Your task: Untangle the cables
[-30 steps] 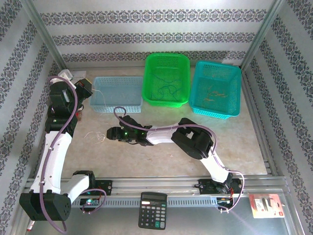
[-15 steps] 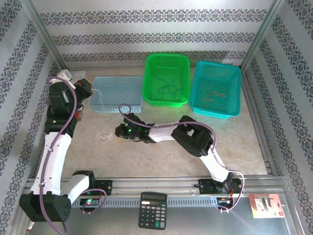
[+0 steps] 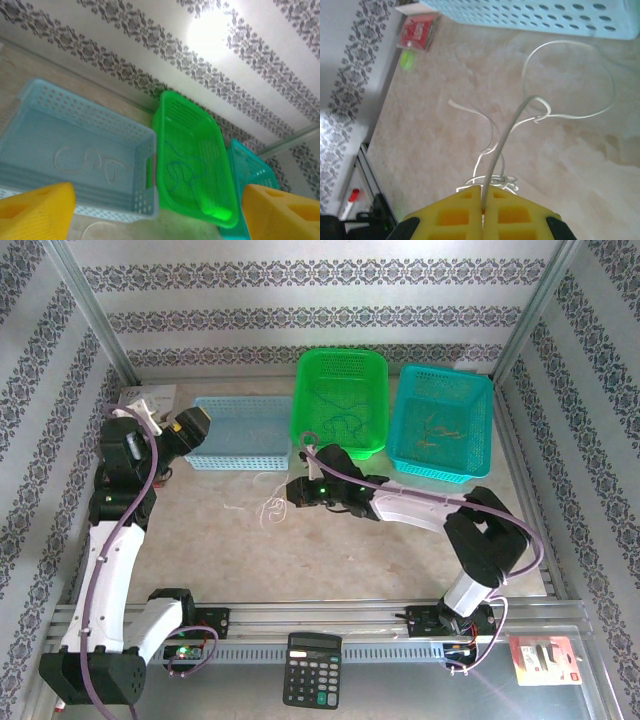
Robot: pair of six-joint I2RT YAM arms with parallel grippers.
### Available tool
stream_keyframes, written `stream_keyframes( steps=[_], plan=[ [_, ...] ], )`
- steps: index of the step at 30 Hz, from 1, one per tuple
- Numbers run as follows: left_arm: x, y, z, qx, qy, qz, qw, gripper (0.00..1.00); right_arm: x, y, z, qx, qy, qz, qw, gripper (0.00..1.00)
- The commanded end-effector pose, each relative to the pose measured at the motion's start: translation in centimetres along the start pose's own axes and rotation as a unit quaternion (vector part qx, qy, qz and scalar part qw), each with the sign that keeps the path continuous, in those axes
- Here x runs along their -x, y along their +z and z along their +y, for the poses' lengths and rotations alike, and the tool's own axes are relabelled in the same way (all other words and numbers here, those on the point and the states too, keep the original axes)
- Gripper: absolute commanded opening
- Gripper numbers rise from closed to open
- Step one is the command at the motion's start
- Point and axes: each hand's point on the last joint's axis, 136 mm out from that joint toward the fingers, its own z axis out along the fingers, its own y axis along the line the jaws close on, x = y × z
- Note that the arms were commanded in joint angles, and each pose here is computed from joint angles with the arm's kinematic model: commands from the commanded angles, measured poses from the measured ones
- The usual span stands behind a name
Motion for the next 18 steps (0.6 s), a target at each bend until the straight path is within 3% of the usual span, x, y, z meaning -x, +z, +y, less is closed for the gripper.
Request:
stream_keyframes(
  steps=[1, 11, 18],
  plan=[
    [-3.7, -0.3, -1.1, -0.050, -0.003, 0.059, 0.997, 0.86, -1.7, -1.5, -0.7, -0.002, -0.023, 0.031, 0.999, 0.00],
    [-13.8, -0.6, -5.2, -0.153, 0.022, 0.156, 0.975, 0.86, -0.2, -6.2, 2.3, 0.040, -0.051, 0.010, 0.998, 0.00],
    [-17.3, -0.8, -7.8, -0.205, 0.071, 0.180, 0.959, 0.79, 1.3, -8.1, 1.9, 0.035, -0.048, -0.011, 0.998, 0.00]
  ],
)
